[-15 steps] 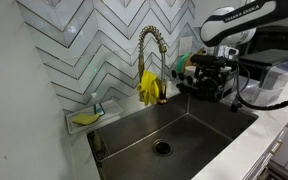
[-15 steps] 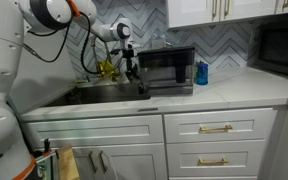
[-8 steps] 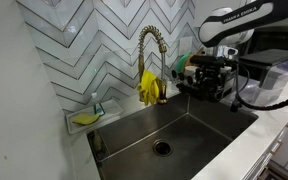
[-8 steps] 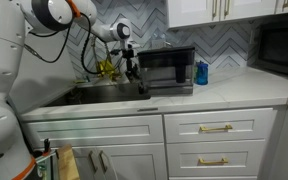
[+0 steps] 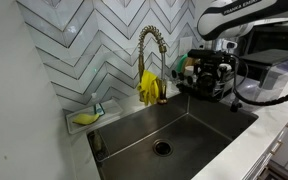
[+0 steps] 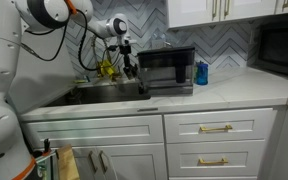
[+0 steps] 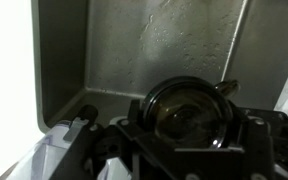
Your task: Move the clear mug on the dishrack backwards
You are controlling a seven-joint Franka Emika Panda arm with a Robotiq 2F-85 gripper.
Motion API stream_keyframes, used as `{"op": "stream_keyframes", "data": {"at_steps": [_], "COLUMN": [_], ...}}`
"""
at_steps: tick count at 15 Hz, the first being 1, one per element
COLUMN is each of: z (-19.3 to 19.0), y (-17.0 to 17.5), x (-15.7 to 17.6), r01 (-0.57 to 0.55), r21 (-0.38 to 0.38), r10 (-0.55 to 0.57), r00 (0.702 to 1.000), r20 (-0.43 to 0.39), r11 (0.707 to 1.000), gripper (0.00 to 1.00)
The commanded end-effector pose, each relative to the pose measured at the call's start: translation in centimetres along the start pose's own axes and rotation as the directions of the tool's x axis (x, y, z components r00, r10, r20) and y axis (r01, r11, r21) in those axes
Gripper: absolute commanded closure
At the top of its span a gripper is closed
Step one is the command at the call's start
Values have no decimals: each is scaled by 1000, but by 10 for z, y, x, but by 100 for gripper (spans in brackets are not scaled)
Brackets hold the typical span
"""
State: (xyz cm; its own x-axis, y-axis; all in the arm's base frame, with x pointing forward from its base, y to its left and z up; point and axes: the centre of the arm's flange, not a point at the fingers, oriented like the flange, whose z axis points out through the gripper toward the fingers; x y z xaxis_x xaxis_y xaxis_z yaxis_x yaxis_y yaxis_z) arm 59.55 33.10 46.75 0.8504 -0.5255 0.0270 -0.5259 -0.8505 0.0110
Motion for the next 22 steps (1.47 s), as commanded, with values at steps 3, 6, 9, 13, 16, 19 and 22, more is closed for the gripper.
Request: {"op": "stream_keyframes", "data": {"at_steps": [3,6,9,13,16,19,22], "z": [-45,-58,-63,-63,-58,-48,-38], "y": [10,7,0,-12,-20,-30,-37], "x": [-18,-22,-23,-23,-21,-19,-16], "r01": [-31,-17,-4,17,26,34,36], "r21": [-4,26,42,66,71,77,72], "r10": [31,18,6,-12,-22,-29,-32], "r00": [998,998,998,997,998,997,998], "r20": [-46,-57,-63,-76,-67,-66,-61], "r11": [1000,1000,999,998,997,996,997], "gripper": [46,46,46,46,46,46,46]}}
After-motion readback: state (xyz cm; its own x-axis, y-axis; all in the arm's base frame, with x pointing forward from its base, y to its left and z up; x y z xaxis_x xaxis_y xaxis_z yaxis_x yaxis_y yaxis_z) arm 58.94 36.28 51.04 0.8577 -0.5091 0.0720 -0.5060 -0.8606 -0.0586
